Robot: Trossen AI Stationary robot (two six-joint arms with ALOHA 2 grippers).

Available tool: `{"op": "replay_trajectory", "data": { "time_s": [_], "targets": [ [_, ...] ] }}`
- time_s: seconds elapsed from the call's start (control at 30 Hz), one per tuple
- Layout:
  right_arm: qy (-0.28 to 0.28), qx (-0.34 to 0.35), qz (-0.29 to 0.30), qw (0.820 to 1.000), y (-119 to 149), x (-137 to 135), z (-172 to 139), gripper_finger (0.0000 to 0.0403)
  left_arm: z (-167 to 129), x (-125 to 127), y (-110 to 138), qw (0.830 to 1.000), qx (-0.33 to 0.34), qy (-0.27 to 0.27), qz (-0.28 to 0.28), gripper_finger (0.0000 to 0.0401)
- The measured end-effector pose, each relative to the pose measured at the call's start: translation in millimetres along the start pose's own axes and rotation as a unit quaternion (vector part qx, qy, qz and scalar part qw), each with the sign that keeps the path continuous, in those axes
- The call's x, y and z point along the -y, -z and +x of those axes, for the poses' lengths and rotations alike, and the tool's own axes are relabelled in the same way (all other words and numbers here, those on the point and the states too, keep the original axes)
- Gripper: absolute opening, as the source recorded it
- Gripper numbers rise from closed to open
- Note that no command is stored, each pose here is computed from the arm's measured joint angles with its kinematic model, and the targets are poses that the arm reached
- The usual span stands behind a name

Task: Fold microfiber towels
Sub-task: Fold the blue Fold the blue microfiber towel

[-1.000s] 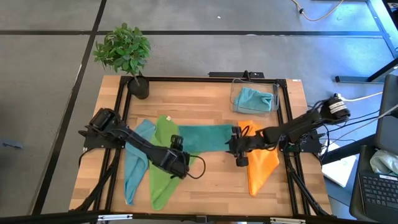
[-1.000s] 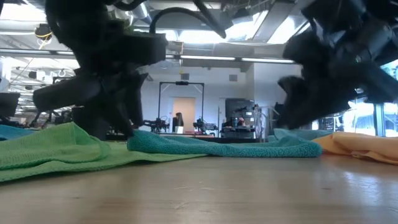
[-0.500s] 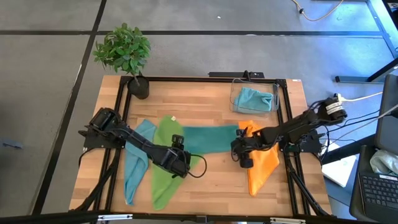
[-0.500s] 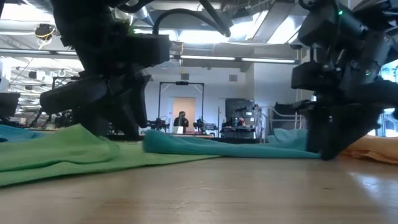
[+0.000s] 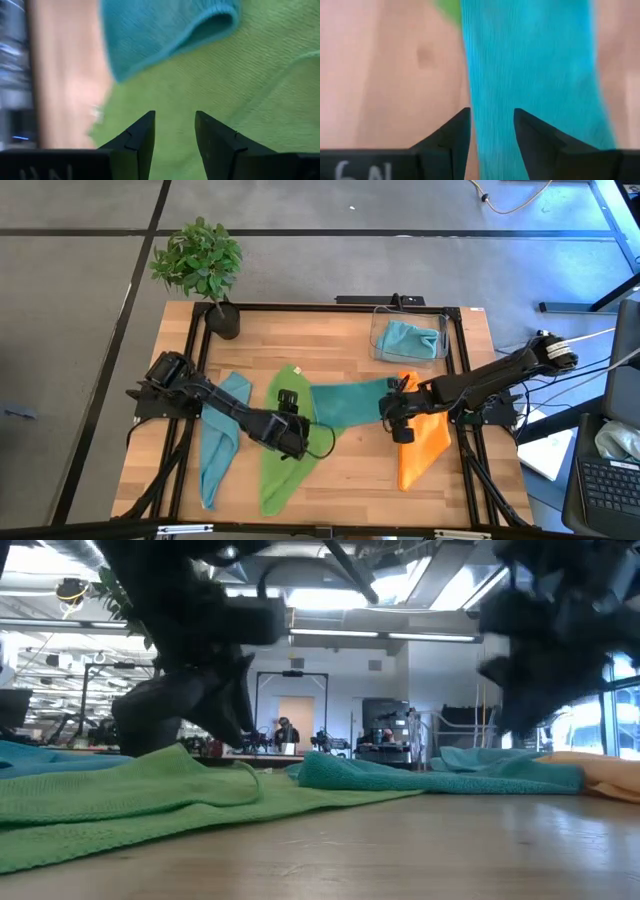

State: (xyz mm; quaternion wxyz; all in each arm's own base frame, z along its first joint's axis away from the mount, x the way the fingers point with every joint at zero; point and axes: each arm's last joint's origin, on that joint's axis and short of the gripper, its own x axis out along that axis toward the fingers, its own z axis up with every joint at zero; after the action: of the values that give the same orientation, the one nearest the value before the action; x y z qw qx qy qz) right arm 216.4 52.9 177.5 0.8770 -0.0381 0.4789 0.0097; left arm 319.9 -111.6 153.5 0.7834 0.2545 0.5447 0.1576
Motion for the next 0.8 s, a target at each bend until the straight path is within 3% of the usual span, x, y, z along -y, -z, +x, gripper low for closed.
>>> {"op": "replay_trajectory", "data": {
  "time_s": [0.1, 0.27, 0.47, 0.8],
  "targets": [
    [0.005, 0.093, -0.002, 0.996, -16, -1, -2, 0.0152, 9, -3, 3, 0.997, -0.025, 0.062, -0.035, 0.0131],
    [0.04, 0.178, -0.036, 0.983, -30, -1, 11, 0.0152, 20, 2, 22, 0.995, -0.054, 0.062, -0.061, 0.013],
    [0.117, 0.109, -0.058, 0.985, -15, 11, 44, 0.0152, 25, 12, 40, 0.992, -0.057, 0.047, -0.101, 0.013],
    [0.047, 0.035, 0.001, 0.998, 12, 18, 77, 0.0152, 8, 31, 60, 0.992, -0.077, -0.009, -0.101, 0.013]
  ]
}}
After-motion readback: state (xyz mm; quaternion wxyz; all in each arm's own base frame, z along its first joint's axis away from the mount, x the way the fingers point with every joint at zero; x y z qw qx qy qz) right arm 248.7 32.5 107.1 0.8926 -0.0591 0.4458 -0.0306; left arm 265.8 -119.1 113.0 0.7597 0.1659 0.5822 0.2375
